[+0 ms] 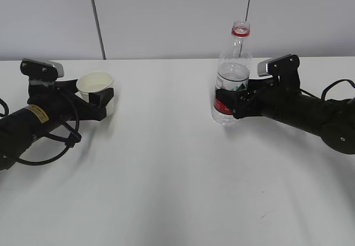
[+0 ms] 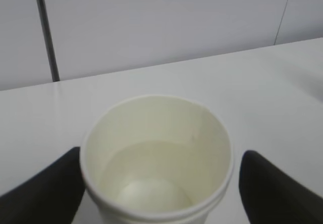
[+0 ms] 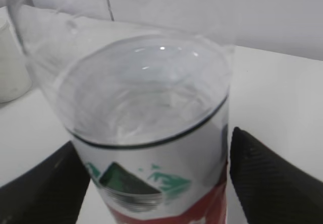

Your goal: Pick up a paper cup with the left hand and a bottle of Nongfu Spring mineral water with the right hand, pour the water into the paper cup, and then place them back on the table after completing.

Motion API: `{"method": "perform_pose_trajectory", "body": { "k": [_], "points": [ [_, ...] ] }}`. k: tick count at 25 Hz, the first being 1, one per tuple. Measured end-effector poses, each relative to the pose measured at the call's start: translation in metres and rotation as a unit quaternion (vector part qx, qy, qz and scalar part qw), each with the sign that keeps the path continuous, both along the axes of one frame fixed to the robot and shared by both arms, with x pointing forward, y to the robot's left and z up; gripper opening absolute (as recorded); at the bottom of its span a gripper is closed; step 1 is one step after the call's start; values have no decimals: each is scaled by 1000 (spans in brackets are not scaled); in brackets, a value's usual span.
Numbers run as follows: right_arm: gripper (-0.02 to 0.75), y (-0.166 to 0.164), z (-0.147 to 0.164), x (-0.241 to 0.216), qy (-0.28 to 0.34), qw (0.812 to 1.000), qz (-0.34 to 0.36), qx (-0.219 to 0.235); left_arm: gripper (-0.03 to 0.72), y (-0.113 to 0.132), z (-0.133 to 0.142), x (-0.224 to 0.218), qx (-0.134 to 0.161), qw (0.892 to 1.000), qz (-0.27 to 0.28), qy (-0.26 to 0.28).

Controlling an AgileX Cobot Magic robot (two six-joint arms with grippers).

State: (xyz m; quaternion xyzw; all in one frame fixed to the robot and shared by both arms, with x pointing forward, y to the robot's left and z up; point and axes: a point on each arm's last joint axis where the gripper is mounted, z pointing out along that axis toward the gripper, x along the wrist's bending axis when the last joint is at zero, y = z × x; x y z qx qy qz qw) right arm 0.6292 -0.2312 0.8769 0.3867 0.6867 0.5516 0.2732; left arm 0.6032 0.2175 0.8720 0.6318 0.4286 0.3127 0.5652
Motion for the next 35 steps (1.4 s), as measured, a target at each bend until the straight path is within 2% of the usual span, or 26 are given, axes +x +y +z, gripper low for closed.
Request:
{"method": "perform_pose_trajectory", "body": {
  "k": [17,27,35],
  "points": [
    [628,-1,8,-17,8,1000,0,-3,563,0,0,0,-1,1000,1,-2],
    [581,-5,5,-36,48,998,-13,-25,563,0,1,0,-1,1000,0,-2],
    [575,-9,23,-46,46,998,-33,-32,563,-1,1,0,-9,1000,-2,1]
  ]
}}
